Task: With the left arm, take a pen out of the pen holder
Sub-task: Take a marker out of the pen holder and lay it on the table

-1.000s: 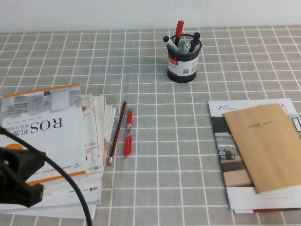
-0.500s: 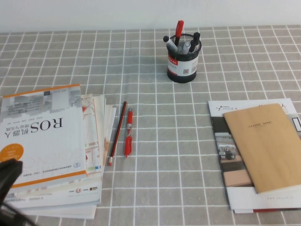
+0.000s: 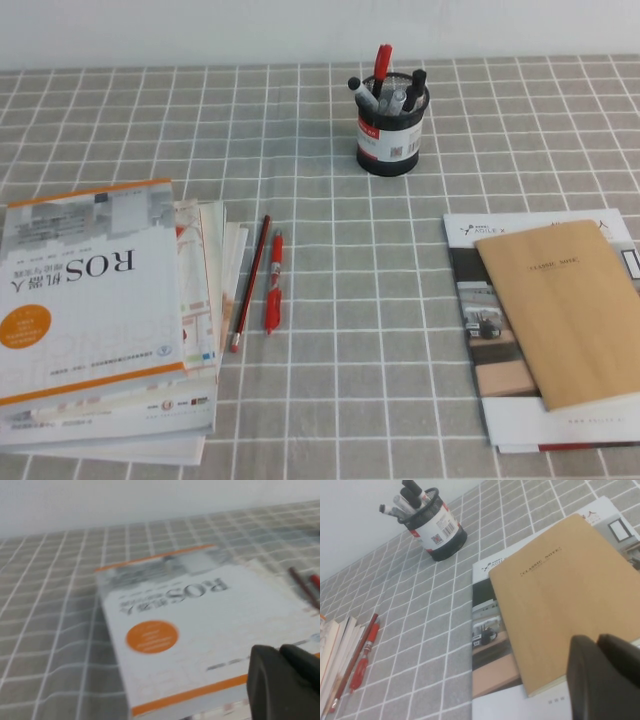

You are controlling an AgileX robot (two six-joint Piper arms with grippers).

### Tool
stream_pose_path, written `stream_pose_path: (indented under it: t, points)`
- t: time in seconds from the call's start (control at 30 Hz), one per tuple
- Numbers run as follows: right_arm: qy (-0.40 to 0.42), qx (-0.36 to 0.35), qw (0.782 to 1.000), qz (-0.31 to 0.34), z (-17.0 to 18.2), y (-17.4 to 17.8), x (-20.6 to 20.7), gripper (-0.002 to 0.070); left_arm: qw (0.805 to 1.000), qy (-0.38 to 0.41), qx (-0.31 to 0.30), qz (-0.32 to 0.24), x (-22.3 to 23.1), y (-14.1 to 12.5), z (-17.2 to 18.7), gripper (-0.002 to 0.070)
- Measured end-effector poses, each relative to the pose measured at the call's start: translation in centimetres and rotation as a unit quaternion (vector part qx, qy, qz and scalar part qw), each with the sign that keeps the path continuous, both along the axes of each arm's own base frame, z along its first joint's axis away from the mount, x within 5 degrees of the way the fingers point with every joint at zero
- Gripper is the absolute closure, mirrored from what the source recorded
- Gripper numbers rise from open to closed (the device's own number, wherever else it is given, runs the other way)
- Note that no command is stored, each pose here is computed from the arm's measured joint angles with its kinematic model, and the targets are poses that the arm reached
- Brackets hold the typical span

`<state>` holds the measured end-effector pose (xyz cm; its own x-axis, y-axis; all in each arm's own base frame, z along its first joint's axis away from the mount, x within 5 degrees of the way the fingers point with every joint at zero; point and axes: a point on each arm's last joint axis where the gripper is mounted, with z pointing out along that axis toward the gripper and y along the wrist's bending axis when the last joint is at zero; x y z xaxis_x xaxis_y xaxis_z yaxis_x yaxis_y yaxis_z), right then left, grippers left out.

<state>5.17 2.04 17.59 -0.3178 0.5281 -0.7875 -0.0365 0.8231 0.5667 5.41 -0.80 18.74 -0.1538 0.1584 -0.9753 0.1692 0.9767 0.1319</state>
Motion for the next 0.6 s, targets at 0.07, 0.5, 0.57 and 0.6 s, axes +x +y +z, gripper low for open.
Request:
stream_pose_path:
  t: [0.07,0.5,0.57,0.6]
  points:
    - [0.000,0.000,1.000,0.000,0.0,0.0,0.0,0.0689,1.000,0.009,-0.003,0.029,0.1,0.3,-0.6,0.0675]
    - [0.000,0.000,1.000,0.000,0.0,0.0,0.0,0.0689,0.995,0.065,-0.016,0.074,-0.2,0.7,-1.6,0.0675]
    - [0.000,0.000,1.000,0.000,0.0,0.0,0.0,0.0689,0.995,0.065,-0.016,0.074,-0.2,0.7,-1.6,0.0675]
    - [0.000,0.000,1.000,0.000,0.0,0.0,0.0,0.0689,0.995,0.065,-0.016,0.074,-0.2,0.7,-1.6,0.0675]
